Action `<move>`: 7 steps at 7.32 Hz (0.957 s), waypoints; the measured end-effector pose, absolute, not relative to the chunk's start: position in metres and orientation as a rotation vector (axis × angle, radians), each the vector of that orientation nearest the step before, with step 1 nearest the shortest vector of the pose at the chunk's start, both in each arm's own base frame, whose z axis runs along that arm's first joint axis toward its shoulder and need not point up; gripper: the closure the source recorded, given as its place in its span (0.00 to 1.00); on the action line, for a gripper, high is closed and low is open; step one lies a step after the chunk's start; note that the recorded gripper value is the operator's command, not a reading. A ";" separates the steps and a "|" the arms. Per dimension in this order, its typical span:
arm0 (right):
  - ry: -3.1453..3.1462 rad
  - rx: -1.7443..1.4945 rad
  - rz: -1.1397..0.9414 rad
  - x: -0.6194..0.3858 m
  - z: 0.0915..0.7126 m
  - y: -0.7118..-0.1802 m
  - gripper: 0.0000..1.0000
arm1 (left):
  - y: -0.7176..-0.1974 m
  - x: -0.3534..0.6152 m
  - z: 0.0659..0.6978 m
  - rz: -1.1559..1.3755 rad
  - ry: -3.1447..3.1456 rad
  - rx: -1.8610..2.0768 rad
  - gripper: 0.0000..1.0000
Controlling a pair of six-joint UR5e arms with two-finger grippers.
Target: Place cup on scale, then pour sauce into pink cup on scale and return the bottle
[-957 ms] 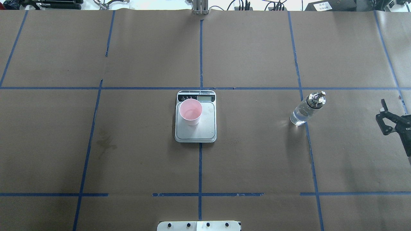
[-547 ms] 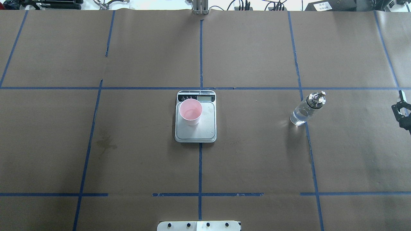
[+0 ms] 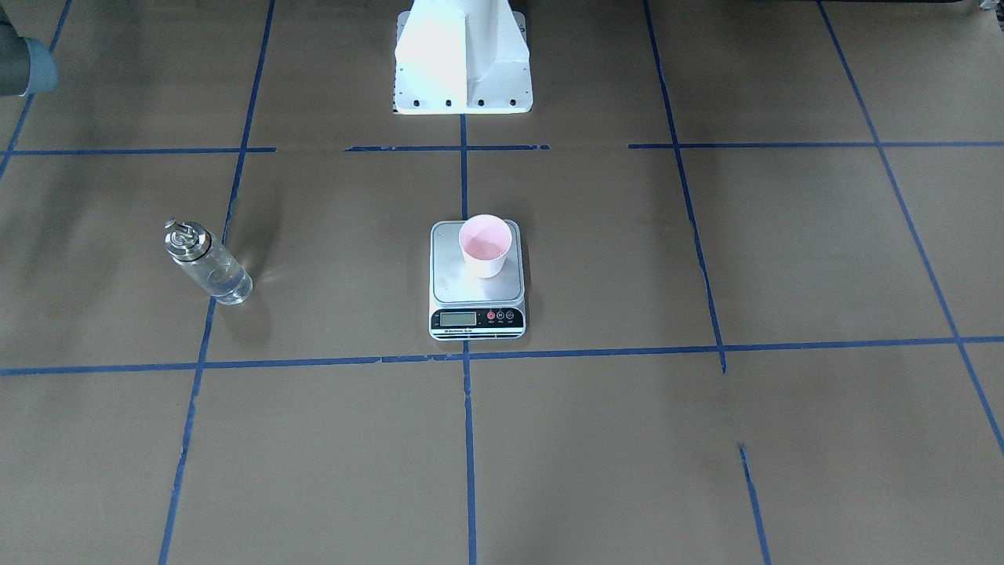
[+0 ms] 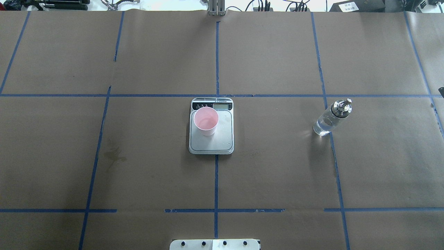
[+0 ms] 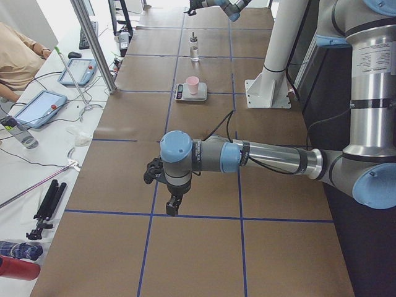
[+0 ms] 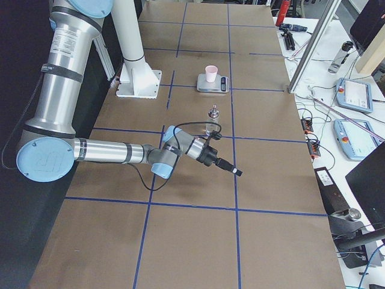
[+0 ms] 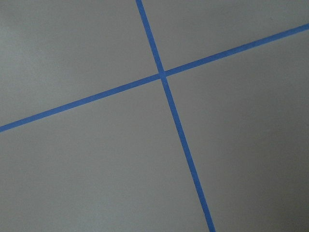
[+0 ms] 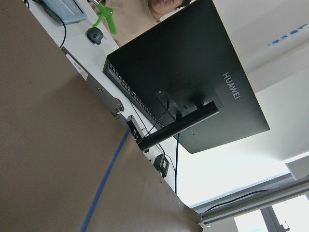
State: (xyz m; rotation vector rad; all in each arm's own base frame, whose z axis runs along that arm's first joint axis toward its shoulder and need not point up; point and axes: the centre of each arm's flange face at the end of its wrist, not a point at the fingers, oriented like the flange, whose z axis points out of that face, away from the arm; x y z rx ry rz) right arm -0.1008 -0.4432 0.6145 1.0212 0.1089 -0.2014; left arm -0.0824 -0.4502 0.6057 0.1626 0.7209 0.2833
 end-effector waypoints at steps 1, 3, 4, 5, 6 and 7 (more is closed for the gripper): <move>0.002 0.894 -0.209 -0.079 0.613 -0.473 0.00 | -0.450 -0.083 0.606 0.283 0.721 0.163 0.00; -0.147 0.690 -0.193 -0.047 0.608 -0.509 0.00 | -0.450 -0.083 0.606 0.283 0.721 0.163 0.00; -0.222 0.608 -0.191 -0.039 0.607 -0.517 0.00 | -0.450 -0.083 0.607 0.283 0.721 0.162 0.00; -0.332 0.497 -0.178 -0.027 0.606 -0.524 0.00 | -0.450 -0.083 0.607 0.282 0.721 0.161 0.00; -0.449 0.394 -0.137 -0.005 0.605 -0.524 0.00 | -0.450 -0.083 0.608 0.282 0.721 0.160 0.00; -0.575 0.305 -0.071 0.025 0.607 -0.518 0.00 | -0.450 -0.083 0.608 0.282 0.721 0.160 0.00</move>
